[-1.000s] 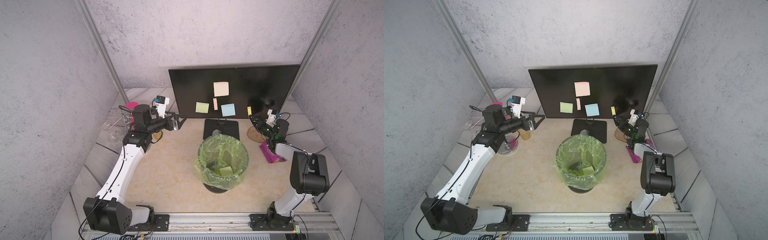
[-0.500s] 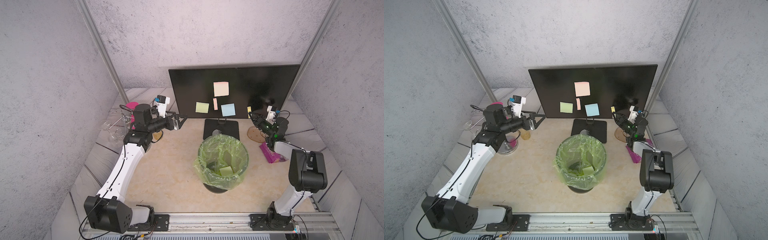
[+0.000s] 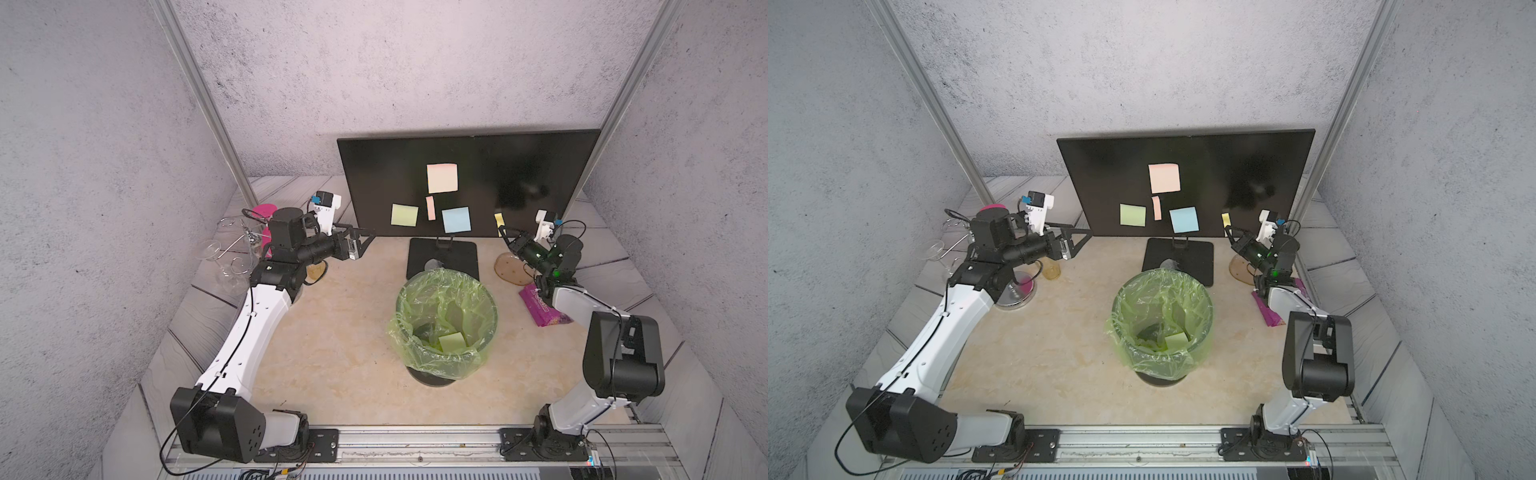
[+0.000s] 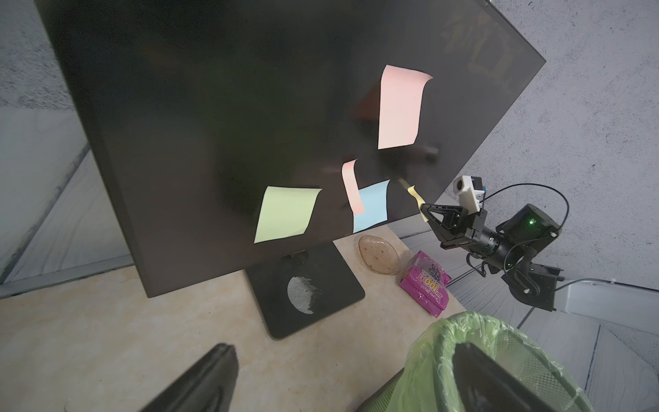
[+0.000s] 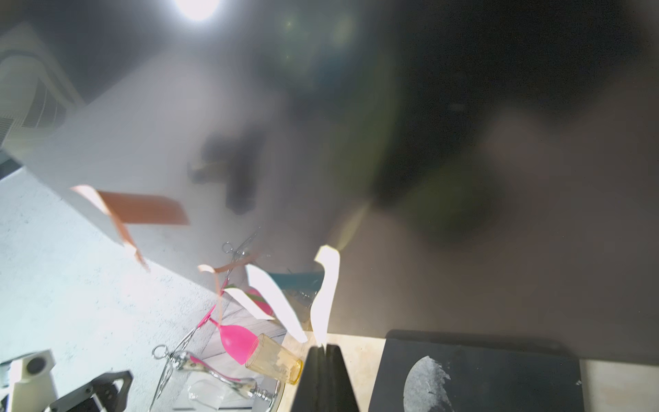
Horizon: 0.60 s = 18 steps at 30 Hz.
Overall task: Remove the sticky note from the monitor
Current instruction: Tear off the sticky note from the monitor, then place the sticky note in the trash bin.
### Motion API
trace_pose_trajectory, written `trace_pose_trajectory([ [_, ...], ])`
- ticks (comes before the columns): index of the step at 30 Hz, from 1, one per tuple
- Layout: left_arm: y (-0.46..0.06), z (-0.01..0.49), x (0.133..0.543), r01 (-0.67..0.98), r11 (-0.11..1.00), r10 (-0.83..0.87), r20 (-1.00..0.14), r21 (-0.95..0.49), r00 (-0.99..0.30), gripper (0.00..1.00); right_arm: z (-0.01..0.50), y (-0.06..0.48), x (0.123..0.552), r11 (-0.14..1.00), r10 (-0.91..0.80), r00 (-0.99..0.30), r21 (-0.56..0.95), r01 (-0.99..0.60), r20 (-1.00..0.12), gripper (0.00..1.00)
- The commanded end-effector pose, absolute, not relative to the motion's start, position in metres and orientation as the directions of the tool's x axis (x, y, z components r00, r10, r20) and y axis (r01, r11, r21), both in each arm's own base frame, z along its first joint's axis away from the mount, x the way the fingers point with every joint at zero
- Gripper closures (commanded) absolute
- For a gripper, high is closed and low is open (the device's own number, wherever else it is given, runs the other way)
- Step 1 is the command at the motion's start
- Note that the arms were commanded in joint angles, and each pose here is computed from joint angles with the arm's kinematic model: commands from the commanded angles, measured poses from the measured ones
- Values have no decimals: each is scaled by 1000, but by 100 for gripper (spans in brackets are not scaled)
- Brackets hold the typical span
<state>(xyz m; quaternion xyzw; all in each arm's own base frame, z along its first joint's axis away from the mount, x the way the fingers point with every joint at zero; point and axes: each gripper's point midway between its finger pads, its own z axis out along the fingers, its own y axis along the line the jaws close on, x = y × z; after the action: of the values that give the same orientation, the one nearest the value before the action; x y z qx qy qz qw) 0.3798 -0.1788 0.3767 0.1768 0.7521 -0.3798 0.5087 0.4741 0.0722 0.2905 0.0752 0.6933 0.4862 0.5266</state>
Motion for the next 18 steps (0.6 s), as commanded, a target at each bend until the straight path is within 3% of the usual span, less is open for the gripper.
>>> trace_pose_trajectory([
  [1, -181, 388, 385, 659, 650, -133, -910, -379, -392, 0, 317, 88, 445, 542, 540, -424, 685, -486, -727, 100],
  [6, -180, 384, 389, 641, 660, -146, -903, -393, -404, 0, 338, 126, 394, 589, 355, -444, 566, -576, -822, 100],
  [10, -181, 382, 392, 638, 657, -157, -900, -402, -406, 0, 351, 174, 338, 585, 112, -430, 409, -700, -896, 100],
  [15, -183, 383, 392, 648, 643, -157, -899, -408, -409, 0, 326, 215, 275, 527, -193, -404, 253, -812, -894, 100],
  [18, -182, 383, 392, 645, 654, -153, -904, -396, -400, 0, 310, 225, 253, 487, -282, -396, 225, -844, -874, 100],
])
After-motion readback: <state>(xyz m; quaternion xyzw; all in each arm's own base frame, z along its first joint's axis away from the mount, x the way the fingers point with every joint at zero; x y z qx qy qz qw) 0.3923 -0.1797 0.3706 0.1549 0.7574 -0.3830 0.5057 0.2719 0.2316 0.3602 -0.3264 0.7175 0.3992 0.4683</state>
